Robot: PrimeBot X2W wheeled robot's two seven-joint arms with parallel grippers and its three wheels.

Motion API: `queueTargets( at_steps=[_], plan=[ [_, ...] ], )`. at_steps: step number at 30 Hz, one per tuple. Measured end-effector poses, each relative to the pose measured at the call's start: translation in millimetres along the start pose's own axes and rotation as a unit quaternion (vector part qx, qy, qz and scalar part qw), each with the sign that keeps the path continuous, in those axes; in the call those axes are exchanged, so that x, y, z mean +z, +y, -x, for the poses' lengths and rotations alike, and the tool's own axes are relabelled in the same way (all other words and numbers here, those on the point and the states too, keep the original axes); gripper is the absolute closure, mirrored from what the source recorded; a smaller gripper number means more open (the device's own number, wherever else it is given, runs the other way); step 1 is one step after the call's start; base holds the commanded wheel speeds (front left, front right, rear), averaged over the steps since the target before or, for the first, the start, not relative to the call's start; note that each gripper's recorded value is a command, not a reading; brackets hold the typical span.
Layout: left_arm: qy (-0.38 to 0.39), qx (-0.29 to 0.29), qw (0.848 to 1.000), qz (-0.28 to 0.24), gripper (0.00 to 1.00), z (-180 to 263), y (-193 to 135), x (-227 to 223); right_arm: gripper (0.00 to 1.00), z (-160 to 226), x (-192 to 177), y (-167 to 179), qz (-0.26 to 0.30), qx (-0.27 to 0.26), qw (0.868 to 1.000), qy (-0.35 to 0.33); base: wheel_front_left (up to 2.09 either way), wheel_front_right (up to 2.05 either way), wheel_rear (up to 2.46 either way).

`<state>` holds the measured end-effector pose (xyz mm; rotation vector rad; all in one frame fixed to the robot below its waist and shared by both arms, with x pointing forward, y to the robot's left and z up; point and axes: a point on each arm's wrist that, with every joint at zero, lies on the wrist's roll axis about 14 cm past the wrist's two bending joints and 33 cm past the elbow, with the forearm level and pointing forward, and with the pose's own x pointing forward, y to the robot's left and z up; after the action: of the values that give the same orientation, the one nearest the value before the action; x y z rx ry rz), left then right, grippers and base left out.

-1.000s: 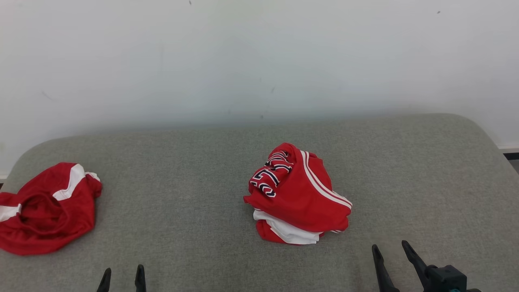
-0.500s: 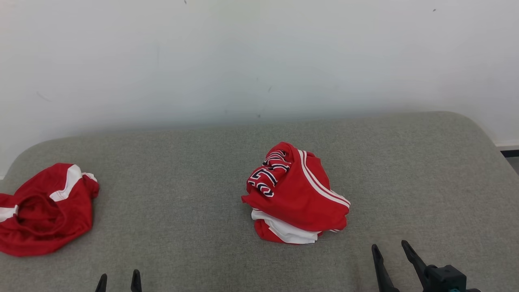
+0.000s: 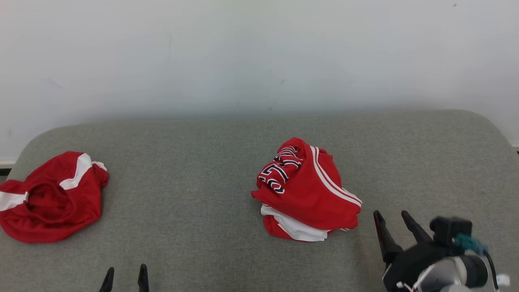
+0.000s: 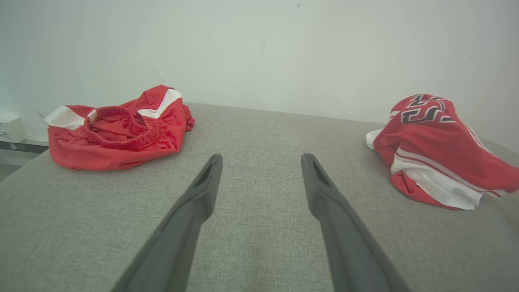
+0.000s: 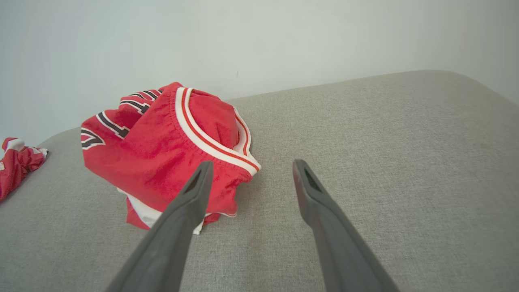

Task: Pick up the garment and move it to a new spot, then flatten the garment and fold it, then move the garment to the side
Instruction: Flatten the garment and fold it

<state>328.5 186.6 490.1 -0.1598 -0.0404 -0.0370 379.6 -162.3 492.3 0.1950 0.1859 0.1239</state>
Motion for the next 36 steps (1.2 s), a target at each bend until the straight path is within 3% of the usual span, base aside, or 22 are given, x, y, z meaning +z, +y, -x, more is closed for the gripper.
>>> queueTargets(
  at_steps=[11, 25, 26, 27, 28, 29, 30, 36],
  plan=[
    [0.010, 0.016, 1.000, -0.003, 0.00, 2, 10, -5, 0.00, -41, -39, 4, -0.038, 0.004, 0.989, 0.141, 0.00, 0.00, 0.00],
    [0.018, 0.045, 0.999, -0.002, 0.00, 5, 26, -9, 0.00, -69, -66, 39, -0.063, 0.047, 0.979, 0.188, 0.00, 0.00, 0.00],
    [0.017, 0.045, 0.999, -0.002, 0.00, 5, 26, -9, 0.08, -70, -68, 42, -0.068, 0.051, 0.978, 0.192, 0.00, 0.00, 0.00],
    [0.017, 0.046, 0.999, -0.001, 0.00, 5, 26, -9, 0.27, -71, -72, 47, -0.075, 0.057, 0.975, 0.199, 0.00, 0.00, 0.00],
    [0.017, 0.046, 0.999, -0.001, 0.00, 5, 26, -9, 0.65, -71, -72, 47, -0.075, 0.057, 0.975, 0.199, 0.00, 0.00, 0.00],
    [0.017, 0.046, 0.999, -0.001, 0.00, 6, 26, -9, 0.65, -72, -71, 50, -0.075, 0.061, 0.976, 0.197, 0.00, 0.00, 0.00],
    [0.017, 0.047, 0.999, -0.001, 0.00, 6, 27, -9, 1.00, -73, -68, 54, -0.075, 0.066, 0.977, 0.189, 0.00, 0.00, 0.00],
    [0.012, 0.050, 0.999, 0.000, 0.00, 12, 28, -6, 1.00, -78, -32, 81, -0.046, 0.107, 0.986, 0.121, 0.00, 0.00, 0.00]
  ],
)
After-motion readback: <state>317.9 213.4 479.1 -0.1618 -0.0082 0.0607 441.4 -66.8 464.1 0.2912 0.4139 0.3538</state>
